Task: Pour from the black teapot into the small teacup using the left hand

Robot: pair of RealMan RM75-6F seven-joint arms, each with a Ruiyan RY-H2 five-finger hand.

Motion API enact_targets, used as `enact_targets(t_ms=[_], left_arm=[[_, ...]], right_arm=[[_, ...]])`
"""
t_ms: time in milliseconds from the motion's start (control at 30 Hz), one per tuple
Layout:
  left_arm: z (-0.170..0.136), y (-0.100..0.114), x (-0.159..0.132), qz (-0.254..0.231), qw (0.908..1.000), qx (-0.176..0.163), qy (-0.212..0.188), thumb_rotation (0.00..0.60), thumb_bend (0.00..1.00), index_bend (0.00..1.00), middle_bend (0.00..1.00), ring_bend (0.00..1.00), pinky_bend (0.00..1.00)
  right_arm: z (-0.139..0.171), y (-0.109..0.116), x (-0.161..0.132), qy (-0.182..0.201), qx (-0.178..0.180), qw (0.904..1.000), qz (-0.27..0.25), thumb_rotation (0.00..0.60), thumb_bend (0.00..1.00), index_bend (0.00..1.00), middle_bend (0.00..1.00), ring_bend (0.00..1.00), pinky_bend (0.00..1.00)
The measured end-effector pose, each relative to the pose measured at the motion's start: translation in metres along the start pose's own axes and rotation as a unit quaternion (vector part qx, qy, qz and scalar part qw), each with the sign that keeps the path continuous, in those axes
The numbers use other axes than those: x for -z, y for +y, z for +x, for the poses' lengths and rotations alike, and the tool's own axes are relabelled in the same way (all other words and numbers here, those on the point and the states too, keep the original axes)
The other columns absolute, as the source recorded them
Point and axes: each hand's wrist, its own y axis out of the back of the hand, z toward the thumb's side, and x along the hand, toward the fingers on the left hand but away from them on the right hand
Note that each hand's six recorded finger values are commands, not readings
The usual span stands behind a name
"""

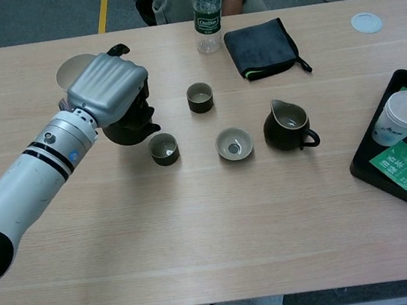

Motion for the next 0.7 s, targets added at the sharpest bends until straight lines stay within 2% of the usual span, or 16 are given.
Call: enact_targets(t_ms=[467,700], left_arm=[[-0.0031,-0.0057,-0.0049,0.023,0.9995,-0.022,-0.004,0.543,0.41,0.92,1.0,0.82,0.11],[-0.0048,-0.0074,-0.0078,0.037,0.9986,-0.036,-0.007,0.576,0.41,0.92,1.0,0.82,0.11]], right_arm=[[-0.0006,0.0001,-0.0002,0.001,0.001,1.0,0.0,0.6,0.0,0.36,0.39,0.23,0.23],[-0.0008,0.0001,-0.0003,0.001,0.001,1.0,0.0,0.6,0.0,0.36,0.39,0.23,0.23]])
